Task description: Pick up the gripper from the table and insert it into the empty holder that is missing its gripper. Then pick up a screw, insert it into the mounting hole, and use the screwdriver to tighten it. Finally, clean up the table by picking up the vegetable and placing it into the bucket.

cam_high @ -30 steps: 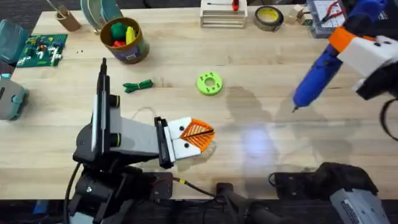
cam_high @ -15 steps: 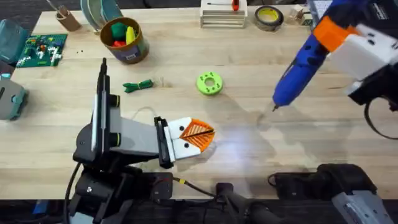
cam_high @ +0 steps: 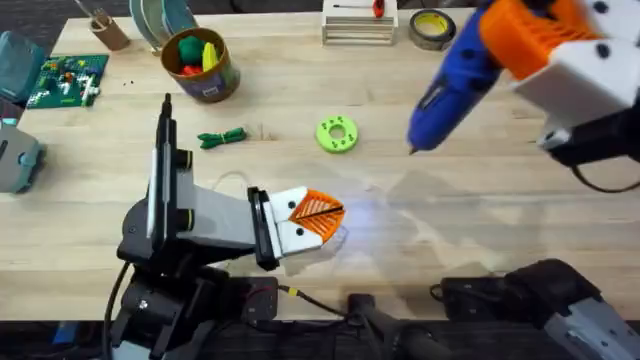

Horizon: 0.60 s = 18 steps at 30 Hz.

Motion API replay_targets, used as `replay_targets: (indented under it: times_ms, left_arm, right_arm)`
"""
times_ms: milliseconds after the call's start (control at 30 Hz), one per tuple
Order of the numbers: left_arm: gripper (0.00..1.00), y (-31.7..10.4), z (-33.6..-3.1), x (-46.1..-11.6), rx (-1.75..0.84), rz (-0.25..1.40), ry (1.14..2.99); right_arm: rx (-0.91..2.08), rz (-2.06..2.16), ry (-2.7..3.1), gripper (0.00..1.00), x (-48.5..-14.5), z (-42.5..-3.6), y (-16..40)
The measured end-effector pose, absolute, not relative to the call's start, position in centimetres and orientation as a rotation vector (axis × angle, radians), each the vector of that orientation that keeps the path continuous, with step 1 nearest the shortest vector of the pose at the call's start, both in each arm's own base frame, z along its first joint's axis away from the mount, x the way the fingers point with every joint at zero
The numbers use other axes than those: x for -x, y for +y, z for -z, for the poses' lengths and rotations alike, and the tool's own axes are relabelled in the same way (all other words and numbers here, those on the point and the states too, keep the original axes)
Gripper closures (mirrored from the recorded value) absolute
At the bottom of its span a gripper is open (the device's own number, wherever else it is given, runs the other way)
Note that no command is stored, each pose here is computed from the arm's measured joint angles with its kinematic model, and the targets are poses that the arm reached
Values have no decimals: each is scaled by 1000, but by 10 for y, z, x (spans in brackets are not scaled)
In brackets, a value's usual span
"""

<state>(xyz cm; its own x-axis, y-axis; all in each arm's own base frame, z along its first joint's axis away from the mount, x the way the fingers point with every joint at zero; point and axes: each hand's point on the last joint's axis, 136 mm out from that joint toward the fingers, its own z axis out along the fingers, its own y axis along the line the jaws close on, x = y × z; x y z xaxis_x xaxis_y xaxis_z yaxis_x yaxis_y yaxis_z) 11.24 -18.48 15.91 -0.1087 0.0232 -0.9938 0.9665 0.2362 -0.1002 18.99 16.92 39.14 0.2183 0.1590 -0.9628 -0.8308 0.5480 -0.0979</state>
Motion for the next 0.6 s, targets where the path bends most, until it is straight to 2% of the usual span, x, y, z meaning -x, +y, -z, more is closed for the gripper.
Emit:
replay_targets:
  times_ms: [233,600]
  left_arm:
    - [997,-184,-159,-114,-997,1081,1419]
    - [997,-184,-159,-114,-996,1079,1420]
  right_arm:
    - [857,-928,987,992,-167,-405,214]
    - [973,-1102,801,992,-145,-404,273]
